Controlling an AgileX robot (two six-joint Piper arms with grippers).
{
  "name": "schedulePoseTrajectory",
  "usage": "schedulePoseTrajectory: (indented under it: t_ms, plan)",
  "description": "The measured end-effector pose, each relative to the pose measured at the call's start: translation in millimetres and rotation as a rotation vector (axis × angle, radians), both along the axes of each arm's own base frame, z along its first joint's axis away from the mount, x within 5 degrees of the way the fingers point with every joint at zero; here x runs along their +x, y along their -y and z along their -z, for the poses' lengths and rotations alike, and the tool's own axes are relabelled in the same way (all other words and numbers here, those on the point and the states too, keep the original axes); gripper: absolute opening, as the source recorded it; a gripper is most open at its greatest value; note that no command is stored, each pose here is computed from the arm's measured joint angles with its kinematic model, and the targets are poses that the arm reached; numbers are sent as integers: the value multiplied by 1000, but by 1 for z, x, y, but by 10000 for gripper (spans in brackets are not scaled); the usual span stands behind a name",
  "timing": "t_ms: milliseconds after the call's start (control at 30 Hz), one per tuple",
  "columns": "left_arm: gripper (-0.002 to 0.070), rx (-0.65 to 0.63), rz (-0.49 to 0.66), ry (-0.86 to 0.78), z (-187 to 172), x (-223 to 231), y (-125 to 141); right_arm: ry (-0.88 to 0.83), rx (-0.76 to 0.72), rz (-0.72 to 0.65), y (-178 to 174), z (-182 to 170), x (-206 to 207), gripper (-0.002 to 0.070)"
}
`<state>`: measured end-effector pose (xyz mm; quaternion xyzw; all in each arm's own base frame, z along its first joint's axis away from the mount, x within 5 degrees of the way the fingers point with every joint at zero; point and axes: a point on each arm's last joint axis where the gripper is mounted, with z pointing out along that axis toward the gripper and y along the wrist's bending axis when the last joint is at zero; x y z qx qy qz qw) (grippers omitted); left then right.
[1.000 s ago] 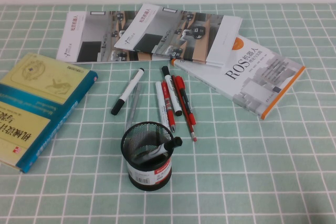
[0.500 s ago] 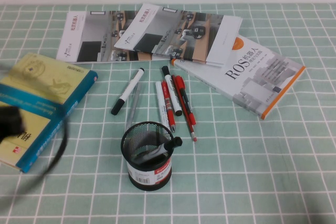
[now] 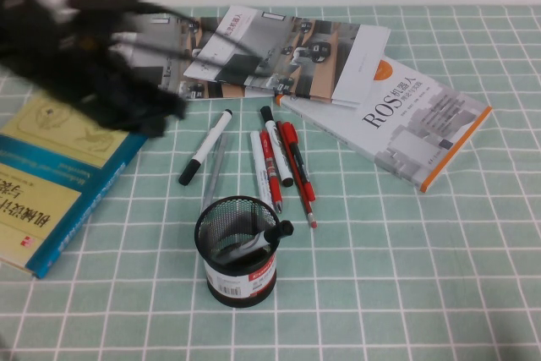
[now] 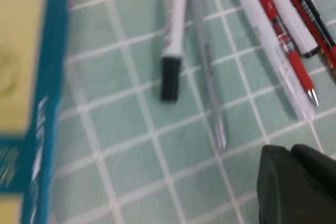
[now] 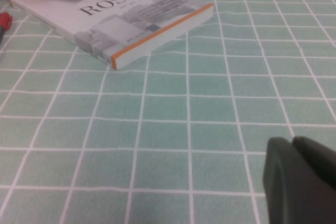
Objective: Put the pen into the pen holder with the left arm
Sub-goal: Pick up the pen on the table
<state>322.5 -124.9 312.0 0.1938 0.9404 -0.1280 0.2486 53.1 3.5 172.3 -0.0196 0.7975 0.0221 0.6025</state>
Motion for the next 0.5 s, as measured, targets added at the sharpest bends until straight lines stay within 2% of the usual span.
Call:
schedulePoseTrajectory:
  t_ms: [100,233,500]
  plan:
    - [-2,43,49,-44,10,34,22,0,0,0,0,0,0,-20]
    - [-2,130,88,-96,27,69,39,0,0,0,0,0,0,-20]
    - [-2,190,100,-148,70,105,53,0,0,0,0,0,0,-20]
